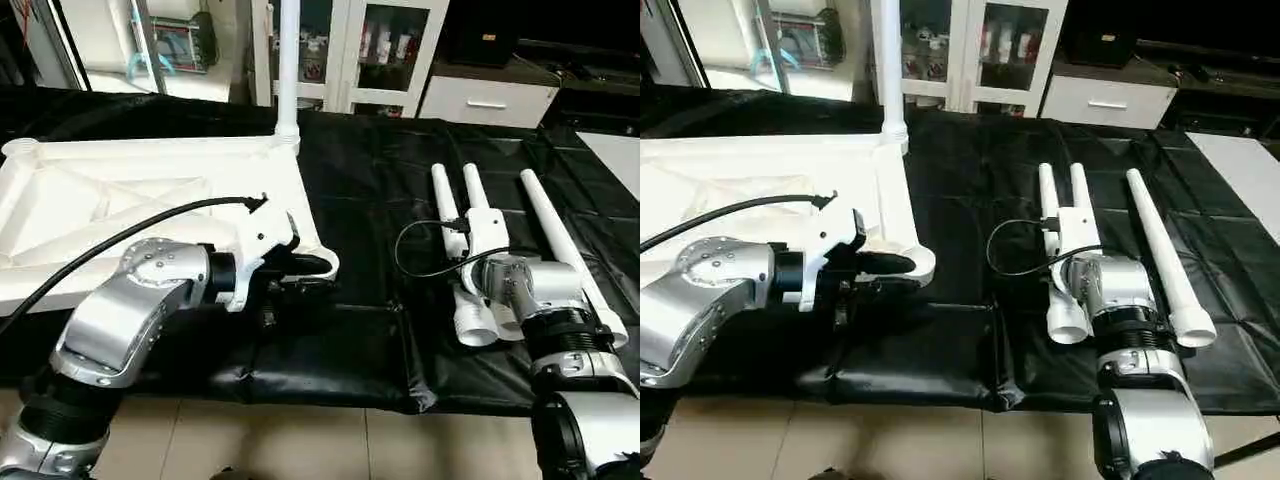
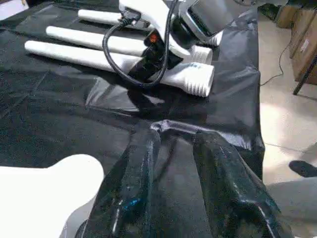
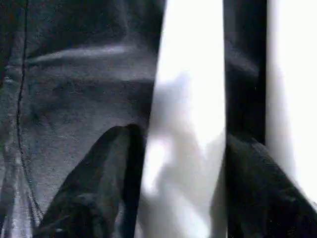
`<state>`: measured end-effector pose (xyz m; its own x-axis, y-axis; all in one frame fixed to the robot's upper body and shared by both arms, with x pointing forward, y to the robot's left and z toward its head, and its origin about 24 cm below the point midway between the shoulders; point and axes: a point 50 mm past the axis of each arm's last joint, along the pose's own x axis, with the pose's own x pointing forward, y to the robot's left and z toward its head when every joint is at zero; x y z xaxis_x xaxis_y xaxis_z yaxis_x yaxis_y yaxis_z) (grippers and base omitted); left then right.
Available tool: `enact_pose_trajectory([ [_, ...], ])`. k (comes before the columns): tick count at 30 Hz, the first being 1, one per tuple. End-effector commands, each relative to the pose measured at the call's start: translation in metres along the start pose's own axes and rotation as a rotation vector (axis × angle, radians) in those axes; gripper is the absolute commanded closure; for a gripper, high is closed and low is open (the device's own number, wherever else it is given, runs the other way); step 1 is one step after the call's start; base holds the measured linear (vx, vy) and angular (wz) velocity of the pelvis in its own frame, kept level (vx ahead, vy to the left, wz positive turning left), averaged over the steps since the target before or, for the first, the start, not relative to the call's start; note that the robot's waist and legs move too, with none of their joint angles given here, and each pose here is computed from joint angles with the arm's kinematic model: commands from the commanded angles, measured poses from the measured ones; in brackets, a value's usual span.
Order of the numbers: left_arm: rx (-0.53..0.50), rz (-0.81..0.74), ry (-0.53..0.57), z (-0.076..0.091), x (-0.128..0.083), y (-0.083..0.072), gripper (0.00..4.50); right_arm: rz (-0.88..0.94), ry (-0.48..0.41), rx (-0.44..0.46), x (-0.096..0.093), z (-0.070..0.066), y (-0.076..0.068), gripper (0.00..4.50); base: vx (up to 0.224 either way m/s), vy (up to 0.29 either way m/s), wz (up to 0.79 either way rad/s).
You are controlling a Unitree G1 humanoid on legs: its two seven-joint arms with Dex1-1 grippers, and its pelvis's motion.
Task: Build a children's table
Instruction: Pick table leg
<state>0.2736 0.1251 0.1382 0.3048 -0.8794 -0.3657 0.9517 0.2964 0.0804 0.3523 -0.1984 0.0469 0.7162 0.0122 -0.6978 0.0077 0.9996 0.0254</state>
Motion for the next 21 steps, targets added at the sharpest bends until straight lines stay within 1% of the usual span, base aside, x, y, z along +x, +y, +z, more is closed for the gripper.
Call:
enact_pose_trajectory([
  [1, 0.028, 0.002, 0.000, 0.005, 0.000, 0.000, 2.99, 0.001, -0.002, 0.019, 0.001, 0.003, 0.000, 1.99, 0.000, 0.000, 0.00],
  [5, 0.029, 0.012, 0.008, 0.005, -0.002, 0.001, 2.99, 0.017, -0.034, 0.035, 0.000, 0.007, 0.003, 2.21, 0.000, 0.000, 0.00],
  [6, 0.033, 0.021, 0.010, 0.005, -0.003, 0.002, 2.99, 0.028, -0.055, 0.044, -0.001, 0.011, 0.005, 2.43, 0.000, 0.000, 0.00],
  [10, 0.033, 0.053, 0.006, 0.006, -0.007, 0.008, 2.99, 0.093, -0.132, 0.073, -0.006, 0.024, 0.012, 2.66, 0.000, 0.000, 0.00],
  [11, 0.033, 0.053, 0.006, 0.006, -0.007, 0.008, 2.99, 0.093, -0.132, 0.073, -0.006, 0.024, 0.012, 2.66, 0.000, 0.000, 0.00],
  [12, 0.024, 0.072, 0.002, 0.008, -0.010, 0.012, 2.99, 0.133, -0.170, 0.086, -0.010, 0.031, 0.016, 2.71, 0.000, 0.000, 0.00],
  [16, 0.006, 0.116, -0.016, 0.012, -0.013, 0.018, 2.99, 0.170, -0.211, 0.098, -0.017, 0.039, 0.020, 2.73, 0.000, 0.000, 0.00],
  [18, -0.021, 0.150, -0.062, 0.017, -0.014, 0.022, 2.99, 0.205, -0.265, 0.112, -0.025, 0.047, 0.021, 2.73, 0.000, 0.000, 0.00],
  [19, -0.033, 0.160, -0.076, 0.019, -0.014, 0.024, 2.82, 0.218, -0.285, 0.117, -0.027, 0.049, 0.022, 2.73, 0.000, 0.000, 0.00],
  [20, -0.091, 0.211, -0.134, 0.025, -0.014, 0.030, 2.72, 0.314, -0.357, 0.128, -0.036, 0.055, 0.026, 2.73, 0.000, 0.000, 0.00],
  [21, -0.101, 0.219, -0.143, 0.026, -0.014, 0.031, 2.65, 0.331, -0.369, 0.129, -0.037, 0.056, 0.027, 2.73, 0.000, 0.000, 0.00],
])
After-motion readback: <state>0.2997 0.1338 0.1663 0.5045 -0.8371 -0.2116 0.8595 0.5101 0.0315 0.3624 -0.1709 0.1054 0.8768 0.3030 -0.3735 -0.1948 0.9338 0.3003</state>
